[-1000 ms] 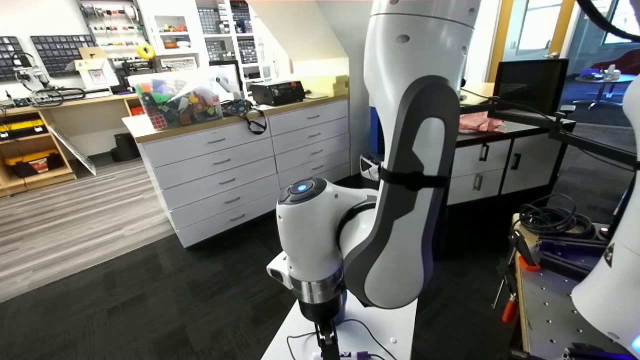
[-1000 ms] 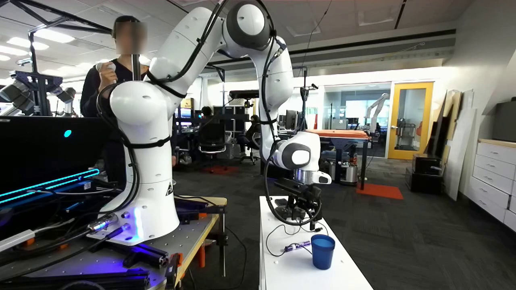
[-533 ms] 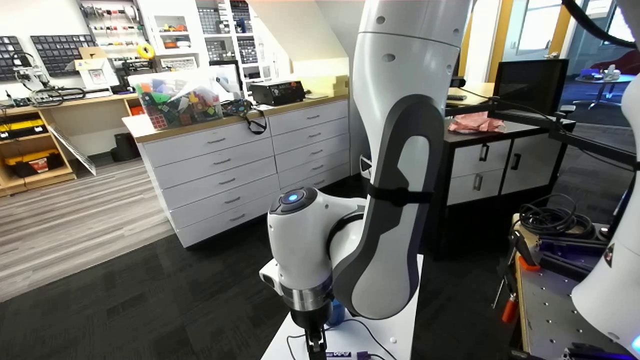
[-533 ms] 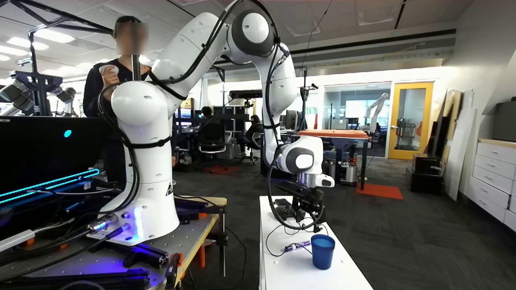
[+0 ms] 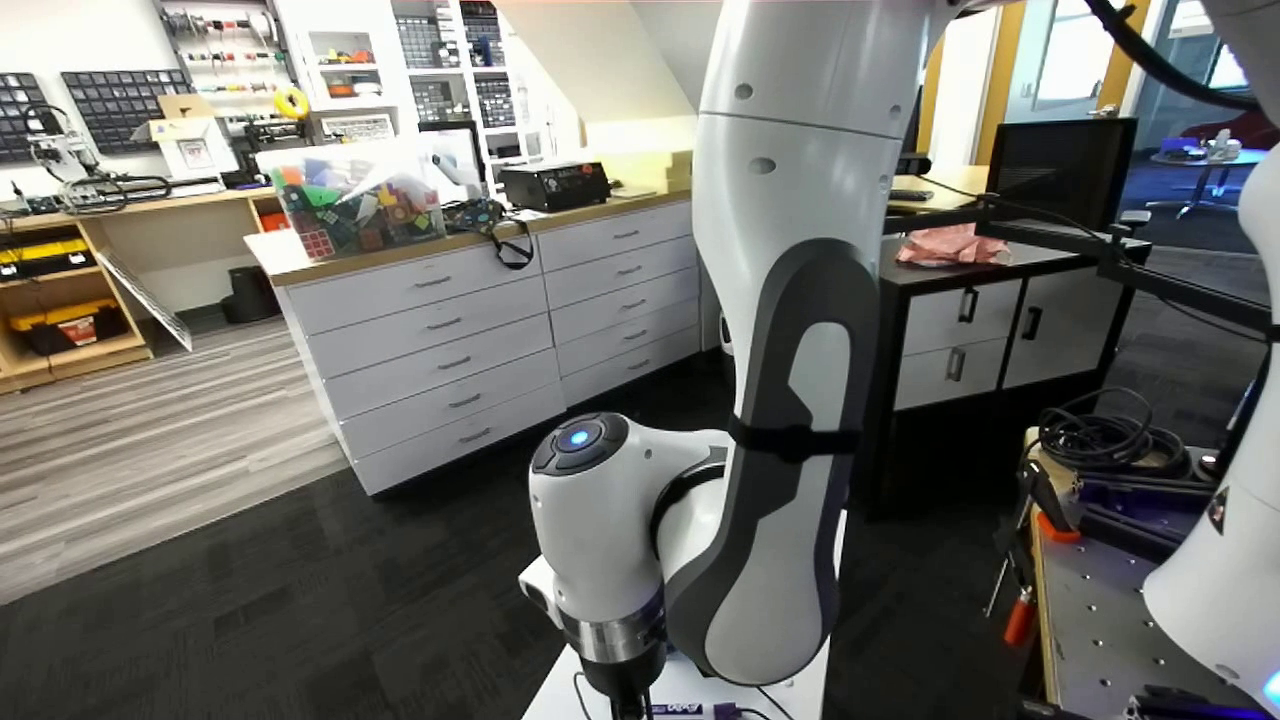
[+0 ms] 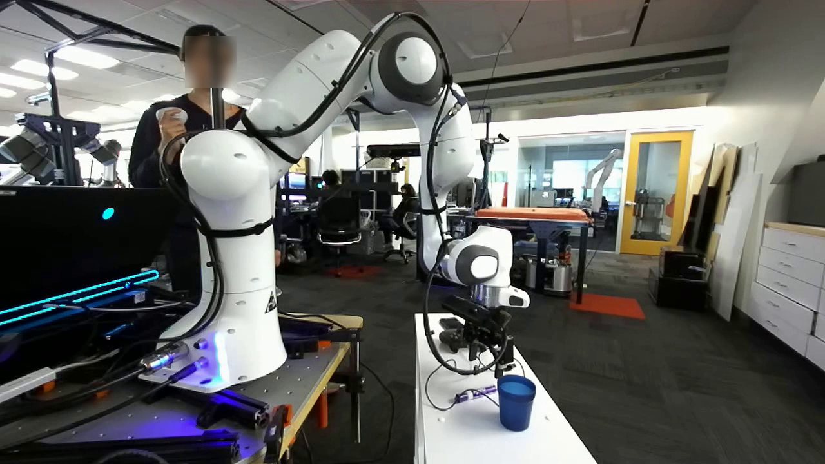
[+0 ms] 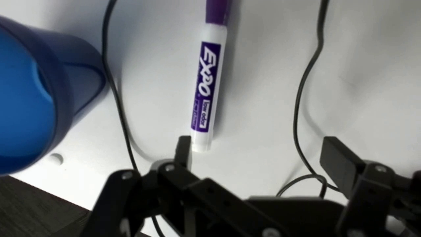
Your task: Pick up the marker and put it in the cup
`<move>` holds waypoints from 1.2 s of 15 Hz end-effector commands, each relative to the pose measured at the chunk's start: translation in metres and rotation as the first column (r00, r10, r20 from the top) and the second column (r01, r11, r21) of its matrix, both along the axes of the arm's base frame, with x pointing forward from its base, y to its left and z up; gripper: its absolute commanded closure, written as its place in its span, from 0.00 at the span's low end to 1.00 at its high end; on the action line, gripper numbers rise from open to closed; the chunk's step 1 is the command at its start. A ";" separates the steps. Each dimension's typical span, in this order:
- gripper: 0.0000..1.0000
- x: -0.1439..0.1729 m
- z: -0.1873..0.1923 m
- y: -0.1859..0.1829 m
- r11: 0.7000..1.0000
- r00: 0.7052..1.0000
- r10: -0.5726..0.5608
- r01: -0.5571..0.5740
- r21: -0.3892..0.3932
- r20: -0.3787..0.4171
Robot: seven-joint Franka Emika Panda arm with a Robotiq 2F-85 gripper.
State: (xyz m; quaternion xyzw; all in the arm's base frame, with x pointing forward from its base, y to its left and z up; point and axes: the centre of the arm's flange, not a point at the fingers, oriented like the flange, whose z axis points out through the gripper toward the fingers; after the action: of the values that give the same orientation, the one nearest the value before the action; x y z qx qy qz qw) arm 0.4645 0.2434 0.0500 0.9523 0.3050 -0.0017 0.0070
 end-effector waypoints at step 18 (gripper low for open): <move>0.00 -0.009 -0.012 -0.010 0.992 0.995 -0.095 0.098 -0.076 0.039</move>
State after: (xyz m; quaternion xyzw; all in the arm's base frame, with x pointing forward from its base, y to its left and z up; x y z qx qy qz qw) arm 0.4627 0.2344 0.0399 0.9622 0.2693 -0.0041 0.0405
